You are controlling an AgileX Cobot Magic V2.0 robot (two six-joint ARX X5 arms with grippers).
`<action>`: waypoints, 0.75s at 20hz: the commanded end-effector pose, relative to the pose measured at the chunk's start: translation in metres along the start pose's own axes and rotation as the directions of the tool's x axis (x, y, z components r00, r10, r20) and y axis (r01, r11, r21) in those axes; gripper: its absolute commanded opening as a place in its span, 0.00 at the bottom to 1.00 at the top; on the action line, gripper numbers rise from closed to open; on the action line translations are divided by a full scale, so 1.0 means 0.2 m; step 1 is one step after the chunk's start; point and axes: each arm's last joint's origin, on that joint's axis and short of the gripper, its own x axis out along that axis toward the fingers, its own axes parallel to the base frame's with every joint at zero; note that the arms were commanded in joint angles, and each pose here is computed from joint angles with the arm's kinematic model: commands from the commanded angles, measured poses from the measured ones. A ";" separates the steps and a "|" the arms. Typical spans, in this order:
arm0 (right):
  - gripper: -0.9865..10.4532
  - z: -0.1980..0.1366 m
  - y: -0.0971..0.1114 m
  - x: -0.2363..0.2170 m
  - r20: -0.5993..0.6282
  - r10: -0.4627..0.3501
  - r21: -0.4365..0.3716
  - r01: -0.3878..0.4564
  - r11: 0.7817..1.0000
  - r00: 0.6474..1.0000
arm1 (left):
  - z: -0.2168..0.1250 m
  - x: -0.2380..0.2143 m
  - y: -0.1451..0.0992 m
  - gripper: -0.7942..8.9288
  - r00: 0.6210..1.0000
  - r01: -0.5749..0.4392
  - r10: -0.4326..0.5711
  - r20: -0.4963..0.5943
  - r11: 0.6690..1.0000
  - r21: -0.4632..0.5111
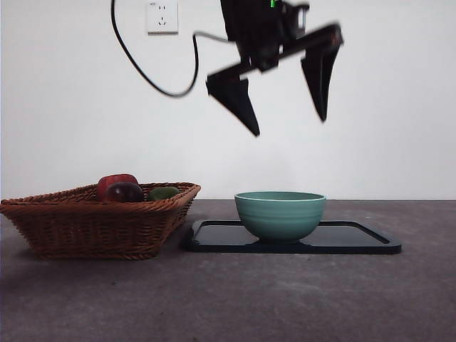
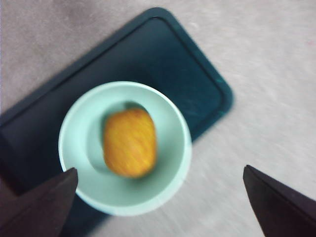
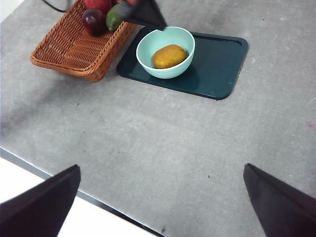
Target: Pick up the wifruite, put it on the bowl, pick up the plate, put it on desk
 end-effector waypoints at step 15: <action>0.57 0.01 0.00 -0.01 0.014 0.007 -0.024 -0.006 1.000 1.000 | -0.01 0.45 0.10 0.69 0.995 -0.001 0.012 -0.096 0.994 0.109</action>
